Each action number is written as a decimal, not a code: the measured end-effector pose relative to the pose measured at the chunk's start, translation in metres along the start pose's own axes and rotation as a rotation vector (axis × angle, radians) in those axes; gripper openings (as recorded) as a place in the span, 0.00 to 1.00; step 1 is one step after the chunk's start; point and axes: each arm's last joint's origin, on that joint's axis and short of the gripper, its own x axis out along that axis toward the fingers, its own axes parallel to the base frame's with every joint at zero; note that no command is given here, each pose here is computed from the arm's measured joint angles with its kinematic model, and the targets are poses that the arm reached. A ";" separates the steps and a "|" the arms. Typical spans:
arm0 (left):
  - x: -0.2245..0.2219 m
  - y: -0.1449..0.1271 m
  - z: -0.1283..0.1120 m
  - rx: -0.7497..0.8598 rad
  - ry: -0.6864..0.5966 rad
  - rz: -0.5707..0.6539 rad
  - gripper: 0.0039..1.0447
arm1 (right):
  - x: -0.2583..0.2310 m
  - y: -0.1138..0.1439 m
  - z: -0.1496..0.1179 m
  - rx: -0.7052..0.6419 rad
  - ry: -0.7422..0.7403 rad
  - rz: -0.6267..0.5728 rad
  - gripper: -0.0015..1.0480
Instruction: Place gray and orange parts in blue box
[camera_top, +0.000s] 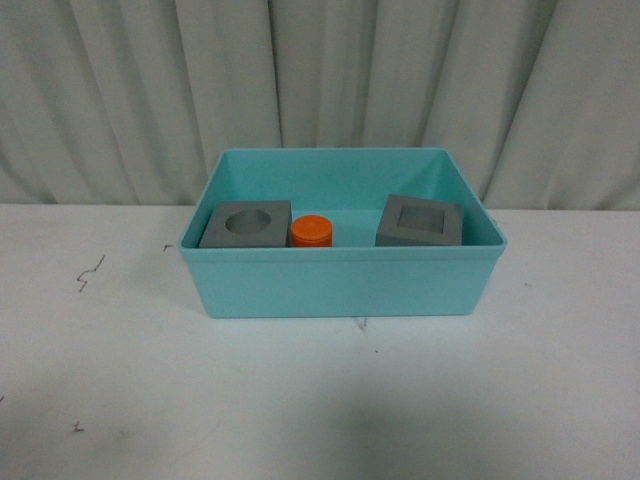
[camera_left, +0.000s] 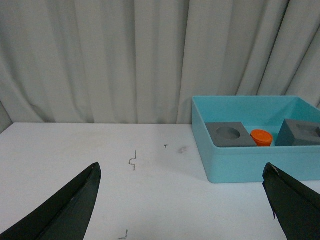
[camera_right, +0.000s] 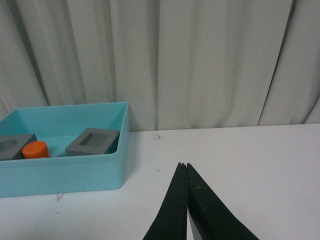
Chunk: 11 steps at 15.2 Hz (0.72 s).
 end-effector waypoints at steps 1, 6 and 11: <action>0.000 0.000 0.000 0.000 0.000 0.000 0.94 | -0.002 0.000 0.000 0.000 -0.003 0.000 0.02; 0.000 0.000 0.000 0.000 0.000 0.000 0.94 | -0.007 0.000 -0.001 0.000 0.002 0.000 0.02; 0.000 0.000 0.000 0.000 -0.001 0.000 0.94 | -0.019 0.000 -0.004 0.000 0.016 0.001 0.02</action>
